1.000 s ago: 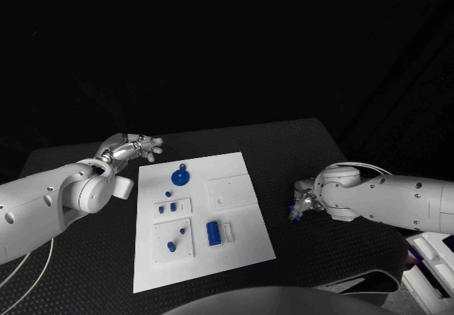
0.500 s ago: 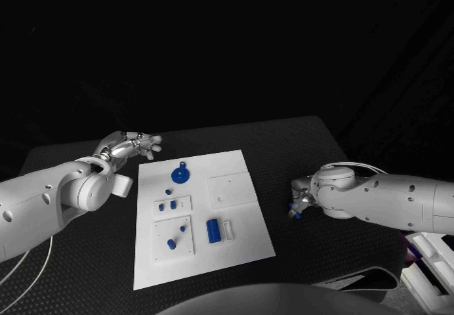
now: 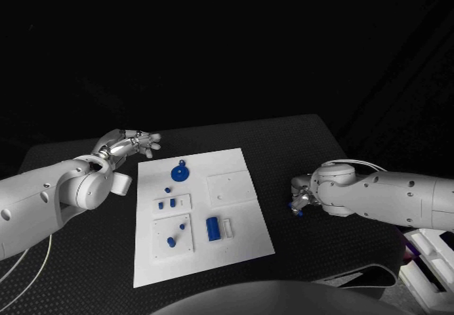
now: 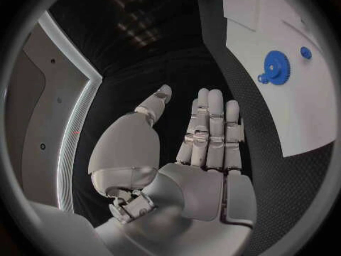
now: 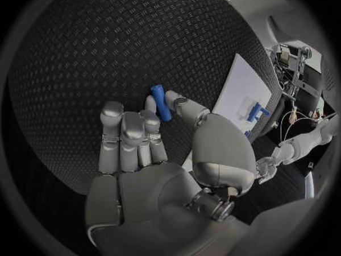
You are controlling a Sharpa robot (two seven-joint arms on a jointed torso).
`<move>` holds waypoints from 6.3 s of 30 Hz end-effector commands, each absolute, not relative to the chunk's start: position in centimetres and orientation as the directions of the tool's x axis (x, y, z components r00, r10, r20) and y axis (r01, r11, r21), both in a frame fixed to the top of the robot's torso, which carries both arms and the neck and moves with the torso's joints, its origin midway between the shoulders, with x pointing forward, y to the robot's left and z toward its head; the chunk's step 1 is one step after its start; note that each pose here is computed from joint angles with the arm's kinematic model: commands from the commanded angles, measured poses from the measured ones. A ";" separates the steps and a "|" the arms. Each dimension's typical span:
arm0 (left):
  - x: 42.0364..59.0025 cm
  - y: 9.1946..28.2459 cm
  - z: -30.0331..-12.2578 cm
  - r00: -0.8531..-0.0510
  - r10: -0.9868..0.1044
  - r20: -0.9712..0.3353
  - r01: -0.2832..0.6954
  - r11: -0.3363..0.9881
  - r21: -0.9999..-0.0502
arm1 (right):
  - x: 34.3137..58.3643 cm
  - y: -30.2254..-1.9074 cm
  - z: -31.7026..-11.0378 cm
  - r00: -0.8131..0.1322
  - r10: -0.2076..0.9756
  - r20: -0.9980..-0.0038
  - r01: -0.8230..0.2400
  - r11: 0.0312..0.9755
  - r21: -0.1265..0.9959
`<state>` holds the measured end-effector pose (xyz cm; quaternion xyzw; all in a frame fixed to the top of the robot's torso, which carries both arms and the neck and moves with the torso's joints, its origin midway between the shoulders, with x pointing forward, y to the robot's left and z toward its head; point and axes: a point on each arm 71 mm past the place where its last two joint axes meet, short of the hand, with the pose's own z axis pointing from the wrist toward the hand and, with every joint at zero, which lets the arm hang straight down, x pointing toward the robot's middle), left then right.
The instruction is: Assemble the parts on the task board
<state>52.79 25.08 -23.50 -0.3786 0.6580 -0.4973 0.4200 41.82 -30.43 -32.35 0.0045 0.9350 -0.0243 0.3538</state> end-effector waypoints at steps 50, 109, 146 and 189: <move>52.6 24.5 -23.3 -0.386 -0.909 -0.159 -0.079 0.205 -0.976 | 40.3 -20.7 -30.3 -0.799 0.363 -0.480 0.172 0.902 0.396; 52.5 24.6 -23.3 -0.393 -0.905 -0.160 -0.090 0.211 -0.973 | 39.6 -15.2 -33.3 -0.847 0.365 -0.386 0.168 0.873 0.458; 52.5 24.7 -23.3 -0.390 -0.906 -0.162 -0.093 0.214 -0.972 | 39.8 -14.5 -32.5 -0.814 0.291 -0.503 0.024 0.882 0.470; 52.5 24.8 -23.3 -0.386 -0.908 -0.165 -0.095 0.217 -0.972 | 40.2 -15.8 -31.9 -0.767 0.348 -0.539 0.019 0.852 0.523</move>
